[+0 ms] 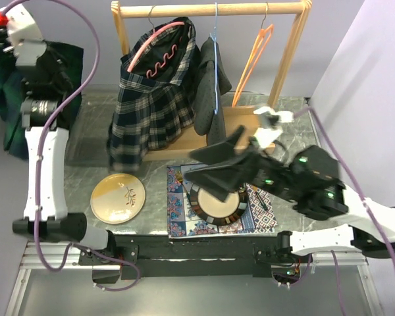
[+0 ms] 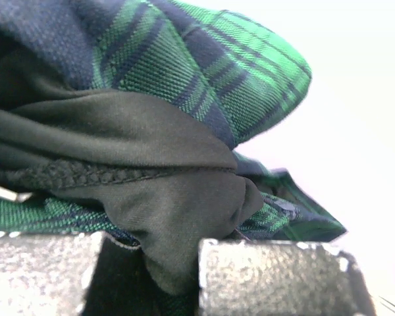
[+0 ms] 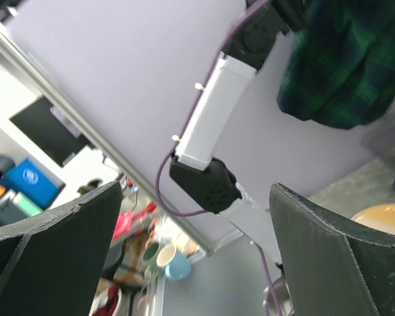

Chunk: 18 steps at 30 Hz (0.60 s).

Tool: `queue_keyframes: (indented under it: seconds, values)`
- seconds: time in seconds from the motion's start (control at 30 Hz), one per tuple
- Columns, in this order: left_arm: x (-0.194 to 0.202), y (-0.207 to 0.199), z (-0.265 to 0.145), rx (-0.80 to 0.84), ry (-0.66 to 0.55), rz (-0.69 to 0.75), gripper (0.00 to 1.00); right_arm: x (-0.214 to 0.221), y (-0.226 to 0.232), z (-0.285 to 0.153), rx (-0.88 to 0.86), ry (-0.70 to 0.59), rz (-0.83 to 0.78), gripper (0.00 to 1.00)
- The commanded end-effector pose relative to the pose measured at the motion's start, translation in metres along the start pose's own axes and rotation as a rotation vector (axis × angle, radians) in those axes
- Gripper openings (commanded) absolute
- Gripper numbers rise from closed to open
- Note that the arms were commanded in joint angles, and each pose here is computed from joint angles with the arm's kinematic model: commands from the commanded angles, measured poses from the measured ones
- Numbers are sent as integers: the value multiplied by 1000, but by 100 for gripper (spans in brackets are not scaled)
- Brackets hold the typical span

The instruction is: Remove the skirt from the hanger

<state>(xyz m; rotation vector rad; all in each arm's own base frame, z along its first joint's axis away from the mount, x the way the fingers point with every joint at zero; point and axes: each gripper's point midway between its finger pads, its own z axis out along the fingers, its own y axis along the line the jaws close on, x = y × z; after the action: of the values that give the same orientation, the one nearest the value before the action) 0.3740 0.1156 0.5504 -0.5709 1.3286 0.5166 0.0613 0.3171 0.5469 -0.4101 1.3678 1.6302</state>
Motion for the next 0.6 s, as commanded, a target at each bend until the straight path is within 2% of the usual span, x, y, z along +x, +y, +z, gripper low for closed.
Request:
queue_keyframes:
  seconds: [0.0, 0.23, 0.33, 0.37, 0.43, 0.57]
  values:
    - [-39, -32, 6, 129, -120, -154, 1, -19, -6, -11, 27, -95, -30, 100]
    - [24, -60, 18, 196, -35, -146, 1, -21, -14, -16, 44, -121, -93, 100]
    - [73, -60, 36, 159, 58, -90, 1, -17, -18, -15, 45, -125, -97, 100]
    - [100, -61, 41, 138, 105, -66, 1, -14, -22, -14, 57, -125, -96, 100]
    - [126, -59, 49, 136, 145, -60, 1, -16, -21, -16, 51, -134, -90, 100]
    - [206, -55, 68, 176, 339, -171, 1, -16, -22, -21, 54, -139, -92, 100]
